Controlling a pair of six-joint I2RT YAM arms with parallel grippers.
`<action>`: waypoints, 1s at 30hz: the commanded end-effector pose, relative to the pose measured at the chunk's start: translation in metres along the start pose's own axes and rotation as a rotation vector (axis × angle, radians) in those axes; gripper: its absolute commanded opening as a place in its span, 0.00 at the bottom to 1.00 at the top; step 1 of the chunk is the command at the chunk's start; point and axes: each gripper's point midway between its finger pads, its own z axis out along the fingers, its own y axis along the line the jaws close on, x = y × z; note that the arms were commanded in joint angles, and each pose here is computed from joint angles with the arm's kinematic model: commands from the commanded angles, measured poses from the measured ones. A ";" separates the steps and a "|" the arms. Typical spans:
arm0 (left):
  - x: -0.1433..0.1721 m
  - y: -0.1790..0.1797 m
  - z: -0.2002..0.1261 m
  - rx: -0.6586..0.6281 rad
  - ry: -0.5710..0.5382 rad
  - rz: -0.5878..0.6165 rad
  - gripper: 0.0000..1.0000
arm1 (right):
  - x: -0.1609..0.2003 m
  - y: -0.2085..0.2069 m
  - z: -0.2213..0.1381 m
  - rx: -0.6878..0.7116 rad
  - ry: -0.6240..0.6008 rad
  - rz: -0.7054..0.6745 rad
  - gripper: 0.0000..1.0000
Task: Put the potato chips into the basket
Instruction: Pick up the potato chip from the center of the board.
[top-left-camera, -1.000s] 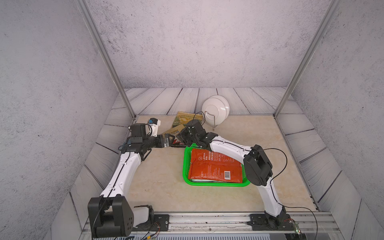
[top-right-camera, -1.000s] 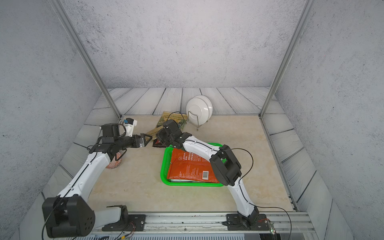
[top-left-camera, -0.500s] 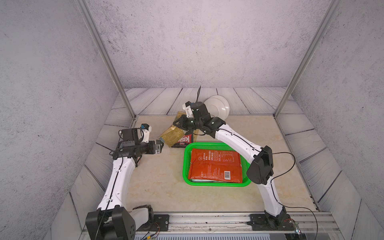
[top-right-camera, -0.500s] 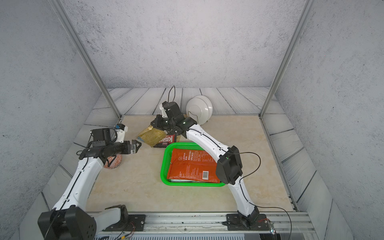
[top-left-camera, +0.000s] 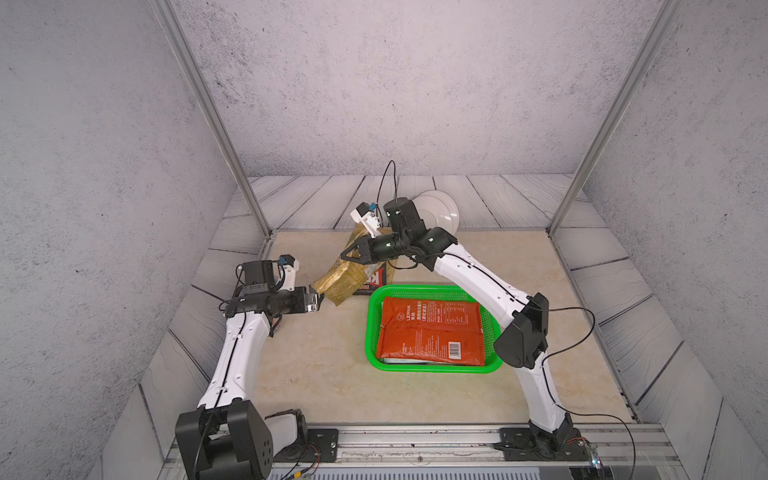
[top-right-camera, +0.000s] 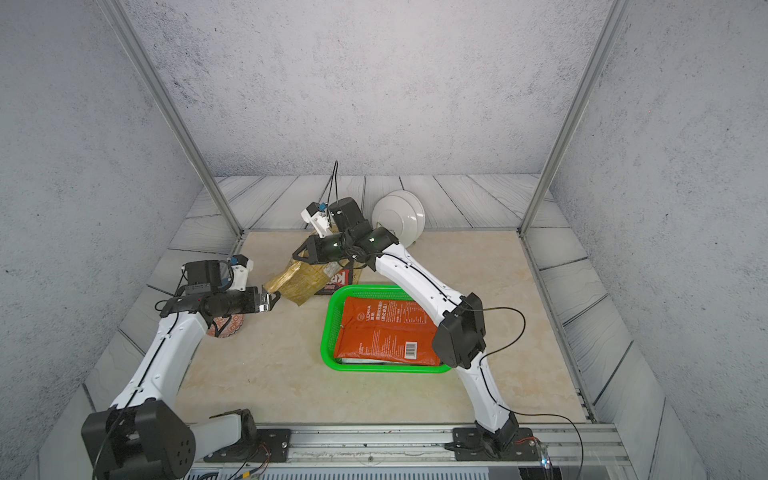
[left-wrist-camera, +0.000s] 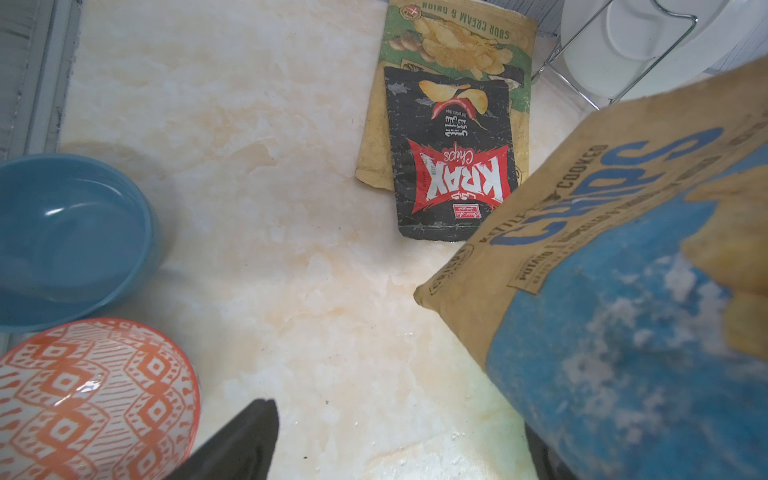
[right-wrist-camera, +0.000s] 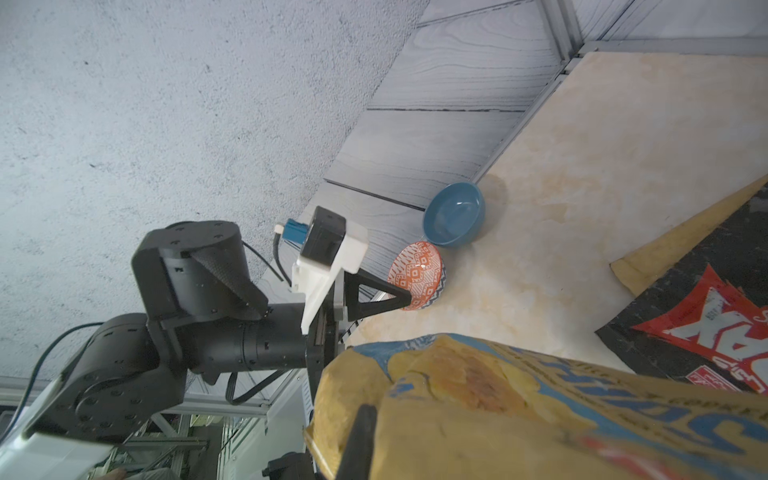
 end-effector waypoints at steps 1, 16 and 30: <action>0.005 0.008 0.002 -0.021 0.009 -0.003 0.99 | -0.011 0.082 -0.054 -0.154 -0.033 -0.141 0.00; 0.022 -0.094 -0.063 0.537 -0.040 0.256 0.99 | -0.007 0.094 -0.114 -0.134 -0.054 -0.143 0.00; 0.029 -0.066 -0.016 0.491 0.109 0.043 0.99 | 0.023 0.090 -0.160 -0.171 0.016 -0.086 0.00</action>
